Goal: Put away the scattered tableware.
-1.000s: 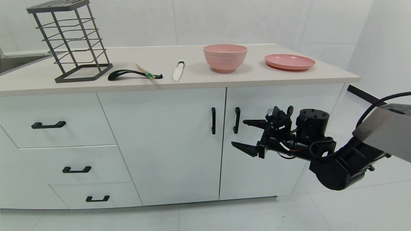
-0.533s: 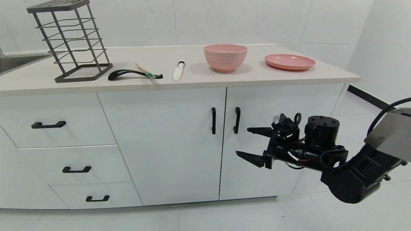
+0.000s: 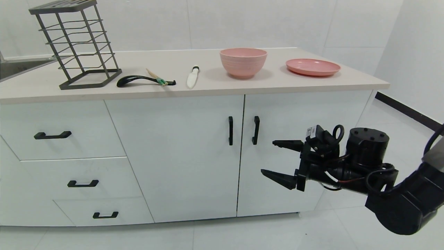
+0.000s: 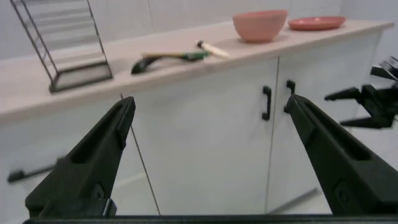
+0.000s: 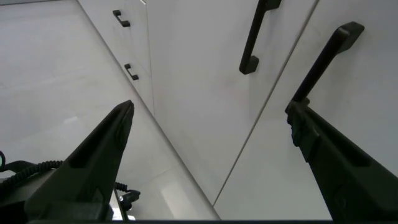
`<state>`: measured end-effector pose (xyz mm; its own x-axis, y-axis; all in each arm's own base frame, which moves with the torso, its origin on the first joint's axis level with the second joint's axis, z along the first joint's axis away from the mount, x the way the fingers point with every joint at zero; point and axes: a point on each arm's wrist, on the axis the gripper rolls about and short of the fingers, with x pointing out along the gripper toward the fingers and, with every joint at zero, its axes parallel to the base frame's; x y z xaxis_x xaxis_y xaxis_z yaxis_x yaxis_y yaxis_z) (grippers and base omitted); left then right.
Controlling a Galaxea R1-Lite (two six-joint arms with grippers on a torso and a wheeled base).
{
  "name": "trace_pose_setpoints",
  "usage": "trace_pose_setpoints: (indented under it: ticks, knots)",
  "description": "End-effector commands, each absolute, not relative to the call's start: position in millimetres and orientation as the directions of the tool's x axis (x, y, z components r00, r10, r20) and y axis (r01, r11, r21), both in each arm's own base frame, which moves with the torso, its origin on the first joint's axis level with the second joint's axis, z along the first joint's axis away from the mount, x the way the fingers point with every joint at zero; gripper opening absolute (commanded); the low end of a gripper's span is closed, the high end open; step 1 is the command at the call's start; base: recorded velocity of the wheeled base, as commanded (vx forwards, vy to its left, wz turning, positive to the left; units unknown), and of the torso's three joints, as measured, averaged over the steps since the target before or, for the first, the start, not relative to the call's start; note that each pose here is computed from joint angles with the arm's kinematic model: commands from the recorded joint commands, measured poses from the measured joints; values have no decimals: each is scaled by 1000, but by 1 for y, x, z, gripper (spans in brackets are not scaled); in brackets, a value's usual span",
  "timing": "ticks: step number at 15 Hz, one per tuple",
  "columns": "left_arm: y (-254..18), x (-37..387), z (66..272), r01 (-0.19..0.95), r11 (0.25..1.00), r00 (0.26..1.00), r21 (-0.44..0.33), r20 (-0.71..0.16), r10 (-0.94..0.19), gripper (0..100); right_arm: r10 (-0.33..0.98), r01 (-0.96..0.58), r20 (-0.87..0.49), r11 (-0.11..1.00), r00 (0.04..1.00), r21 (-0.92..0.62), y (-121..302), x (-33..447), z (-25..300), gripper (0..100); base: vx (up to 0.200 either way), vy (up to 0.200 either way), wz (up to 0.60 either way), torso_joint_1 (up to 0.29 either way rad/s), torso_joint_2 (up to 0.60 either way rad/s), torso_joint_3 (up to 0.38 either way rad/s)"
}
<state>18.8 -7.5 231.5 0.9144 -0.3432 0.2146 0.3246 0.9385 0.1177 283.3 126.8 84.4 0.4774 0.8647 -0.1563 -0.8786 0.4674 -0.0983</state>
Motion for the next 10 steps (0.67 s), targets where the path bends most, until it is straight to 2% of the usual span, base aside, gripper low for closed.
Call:
trace_pose_setpoints:
  ticks: [1,3,5,9,10]
  knots:
    - [-14,72,255,339,931,916,134,180,-359,100,866,-877,-143,467,479,-111,125,279,91,100,0,0,0,0,0,0]
    - [-17,114,274,298,931,901,213,258,-348,100,867,-877,-135,466,479,-118,124,276,95,100,0,0,0,0,0,0]
    - [-23,145,278,321,920,889,226,262,-374,100,867,-877,-137,466,479,-116,124,276,94,100,0,0,0,0,0,0]
    - [-28,170,259,504,845,835,180,147,-530,100,868,-878,-137,465,478,-116,124,275,95,100,0,0,0,0,0,0]
    - [-32,181,248,602,780,779,167,92,-621,100,867,-877,-134,466,479,-119,123,275,96,100,0,0,0,0,0,0]
